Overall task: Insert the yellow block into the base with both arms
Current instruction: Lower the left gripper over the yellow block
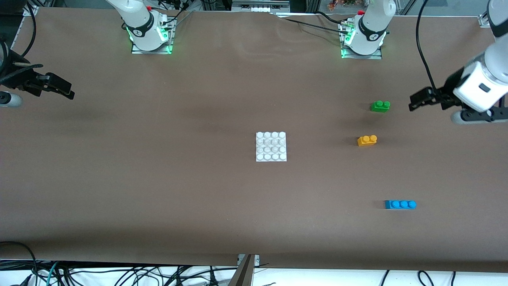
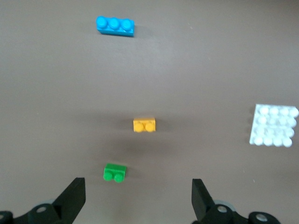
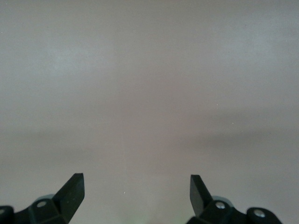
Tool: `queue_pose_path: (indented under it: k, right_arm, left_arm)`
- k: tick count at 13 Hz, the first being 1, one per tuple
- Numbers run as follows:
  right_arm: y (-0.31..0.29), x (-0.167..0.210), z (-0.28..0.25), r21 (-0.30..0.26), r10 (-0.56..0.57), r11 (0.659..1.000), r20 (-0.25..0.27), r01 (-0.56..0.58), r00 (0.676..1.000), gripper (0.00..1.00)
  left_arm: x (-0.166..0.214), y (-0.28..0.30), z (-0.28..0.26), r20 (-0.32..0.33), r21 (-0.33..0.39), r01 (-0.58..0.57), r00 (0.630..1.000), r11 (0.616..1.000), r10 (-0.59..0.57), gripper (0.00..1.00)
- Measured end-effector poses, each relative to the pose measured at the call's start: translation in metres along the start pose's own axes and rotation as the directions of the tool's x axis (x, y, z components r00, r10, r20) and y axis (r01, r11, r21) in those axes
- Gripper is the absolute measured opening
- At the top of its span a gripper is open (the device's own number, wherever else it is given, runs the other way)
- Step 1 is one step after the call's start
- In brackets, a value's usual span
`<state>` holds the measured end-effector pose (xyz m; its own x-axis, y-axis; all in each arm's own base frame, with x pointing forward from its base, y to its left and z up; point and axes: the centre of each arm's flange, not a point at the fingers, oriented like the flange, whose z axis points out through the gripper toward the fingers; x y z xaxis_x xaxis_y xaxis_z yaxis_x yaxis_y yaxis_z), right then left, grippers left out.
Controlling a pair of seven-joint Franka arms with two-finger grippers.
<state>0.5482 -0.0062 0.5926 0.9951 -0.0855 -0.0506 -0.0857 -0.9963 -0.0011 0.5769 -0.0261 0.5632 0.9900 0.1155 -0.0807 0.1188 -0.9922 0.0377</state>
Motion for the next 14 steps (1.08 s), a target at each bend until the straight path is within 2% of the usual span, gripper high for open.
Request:
queue_pose_path:
  k: [5, 9, 14]
  right_arm:
    - [0.000, 0.000, 0.000, 0.000, 0.000, 1.000, 0.000, 0.000, 1.000, 1.00]
    - [0.000, 0.000, 0.000, 0.000, 0.000, 1.000, 0.000, 0.000, 1.000, 1.00]
    - [0.000, 0.000, 0.001, 0.000, 0.000, 1.000, 0.000, 0.000, 1.000, 1.00]
  left_arm:
    - [0.021, -0.006, 0.094, -0.043, -0.011, 0.014, 0.999, 1.000, -0.015, 1.00]
    - [0.013, -0.002, 0.123, -0.001, -0.003, 0.000, 1.000, 1.000, 0.000, 1.00]
    - [-0.014, -0.008, 0.230, -0.006, 0.000, 0.003, 1.000, 1.000, -0.003, 1.00]
